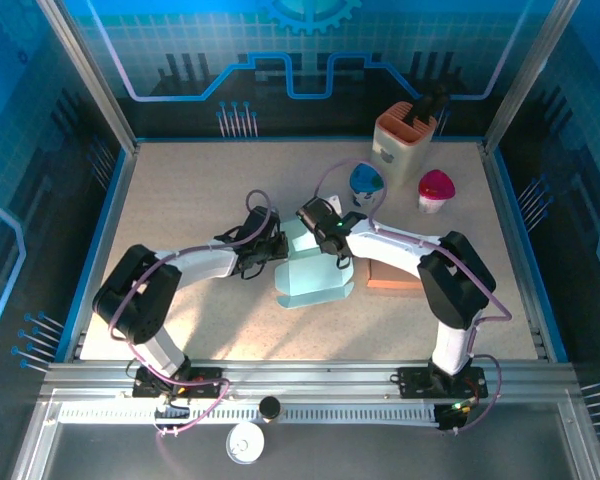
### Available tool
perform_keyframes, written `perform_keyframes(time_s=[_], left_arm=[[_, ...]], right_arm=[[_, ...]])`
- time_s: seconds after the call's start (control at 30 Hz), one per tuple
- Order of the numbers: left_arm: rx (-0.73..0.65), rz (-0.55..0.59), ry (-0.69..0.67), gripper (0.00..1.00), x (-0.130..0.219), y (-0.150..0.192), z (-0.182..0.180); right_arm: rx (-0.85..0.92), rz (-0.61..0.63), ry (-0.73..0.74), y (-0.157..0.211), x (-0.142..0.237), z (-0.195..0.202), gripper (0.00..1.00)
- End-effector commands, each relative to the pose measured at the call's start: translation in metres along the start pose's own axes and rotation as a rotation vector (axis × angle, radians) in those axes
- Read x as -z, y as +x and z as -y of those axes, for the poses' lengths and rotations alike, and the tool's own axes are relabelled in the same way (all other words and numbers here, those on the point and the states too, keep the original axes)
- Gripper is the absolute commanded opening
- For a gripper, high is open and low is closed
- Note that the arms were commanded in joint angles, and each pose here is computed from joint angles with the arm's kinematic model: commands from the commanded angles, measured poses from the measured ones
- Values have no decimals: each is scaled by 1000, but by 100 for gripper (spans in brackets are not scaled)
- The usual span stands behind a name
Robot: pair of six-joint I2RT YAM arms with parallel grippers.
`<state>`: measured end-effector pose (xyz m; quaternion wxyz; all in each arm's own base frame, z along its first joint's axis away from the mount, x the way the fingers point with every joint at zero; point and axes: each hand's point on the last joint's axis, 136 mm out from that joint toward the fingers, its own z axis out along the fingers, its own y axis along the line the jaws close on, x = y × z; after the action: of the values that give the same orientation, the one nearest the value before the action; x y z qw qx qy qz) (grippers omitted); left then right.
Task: Fold the paper box
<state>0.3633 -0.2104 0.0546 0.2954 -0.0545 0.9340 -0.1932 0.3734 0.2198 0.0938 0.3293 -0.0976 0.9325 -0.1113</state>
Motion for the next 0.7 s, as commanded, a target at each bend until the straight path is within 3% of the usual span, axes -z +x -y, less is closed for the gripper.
perform_keyframes(time_s=[0.0, 0.33, 0.43, 0.67], left_arm=[[14, -17, -32, 11, -13, 14, -13], [10, -25, -45, 20, -17, 17, -17], [4, -21, -51, 10, -16, 18, -18], [-25, -14, -135, 0, -15, 19, -24]], right_arm=[[-3, 8, -16, 1, 0, -7, 0], [1, 9, -18, 0, 0, -8, 0], [3, 8, -14, 0, 0, -7, 0], [-5, 3, -4, 2, -1, -6, 0]])
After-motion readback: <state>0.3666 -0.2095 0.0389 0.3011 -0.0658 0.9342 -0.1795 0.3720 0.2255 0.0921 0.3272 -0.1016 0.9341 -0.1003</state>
